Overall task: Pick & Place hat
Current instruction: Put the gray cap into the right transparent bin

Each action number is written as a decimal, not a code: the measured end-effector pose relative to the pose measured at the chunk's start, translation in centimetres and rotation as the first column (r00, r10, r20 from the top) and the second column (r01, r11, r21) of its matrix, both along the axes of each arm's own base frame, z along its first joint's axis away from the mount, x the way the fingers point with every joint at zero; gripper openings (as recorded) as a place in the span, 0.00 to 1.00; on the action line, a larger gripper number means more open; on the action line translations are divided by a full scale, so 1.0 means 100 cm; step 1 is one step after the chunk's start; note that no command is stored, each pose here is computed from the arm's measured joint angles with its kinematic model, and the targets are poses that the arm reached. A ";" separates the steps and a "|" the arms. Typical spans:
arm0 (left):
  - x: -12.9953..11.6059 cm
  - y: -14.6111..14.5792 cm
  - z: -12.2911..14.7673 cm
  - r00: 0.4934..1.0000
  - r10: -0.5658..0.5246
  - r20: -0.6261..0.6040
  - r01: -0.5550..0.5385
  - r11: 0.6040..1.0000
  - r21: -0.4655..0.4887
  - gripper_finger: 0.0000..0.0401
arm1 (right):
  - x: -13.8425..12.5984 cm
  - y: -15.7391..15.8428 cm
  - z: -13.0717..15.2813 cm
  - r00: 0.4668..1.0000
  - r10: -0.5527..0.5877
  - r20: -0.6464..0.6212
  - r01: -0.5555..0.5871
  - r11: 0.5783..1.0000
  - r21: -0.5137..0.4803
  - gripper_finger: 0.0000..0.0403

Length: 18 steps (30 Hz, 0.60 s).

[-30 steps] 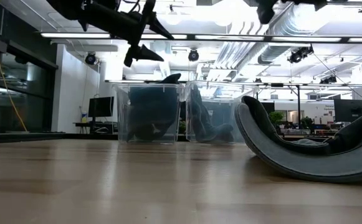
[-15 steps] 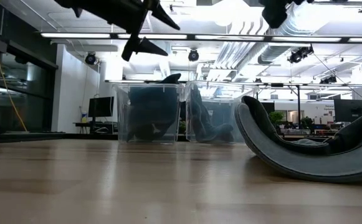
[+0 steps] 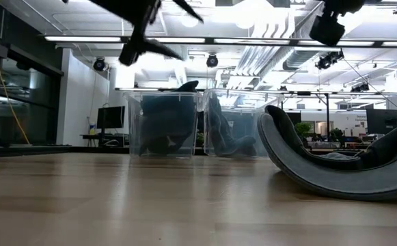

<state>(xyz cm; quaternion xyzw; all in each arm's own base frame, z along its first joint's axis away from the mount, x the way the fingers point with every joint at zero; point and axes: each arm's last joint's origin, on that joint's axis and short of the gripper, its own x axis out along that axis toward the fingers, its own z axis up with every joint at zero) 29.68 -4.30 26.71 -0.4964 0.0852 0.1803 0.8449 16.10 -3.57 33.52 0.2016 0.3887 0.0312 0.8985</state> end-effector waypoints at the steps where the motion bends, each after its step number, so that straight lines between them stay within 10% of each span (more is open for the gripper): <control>1: 0.004 -0.003 -0.006 1.000 -0.018 -0.022 0.017 1.000 -0.014 0.69 | 0.000 0.002 -0.001 1.000 -0.016 -0.019 0.015 1.000 -0.011 0.62; 18: 0.092 -0.030 -0.060 0.874 -0.382 -0.301 0.343 0.923 -0.174 0.69 | -0.015 0.042 -0.016 0.848 -0.388 -0.362 0.415 0.910 -0.006 0.62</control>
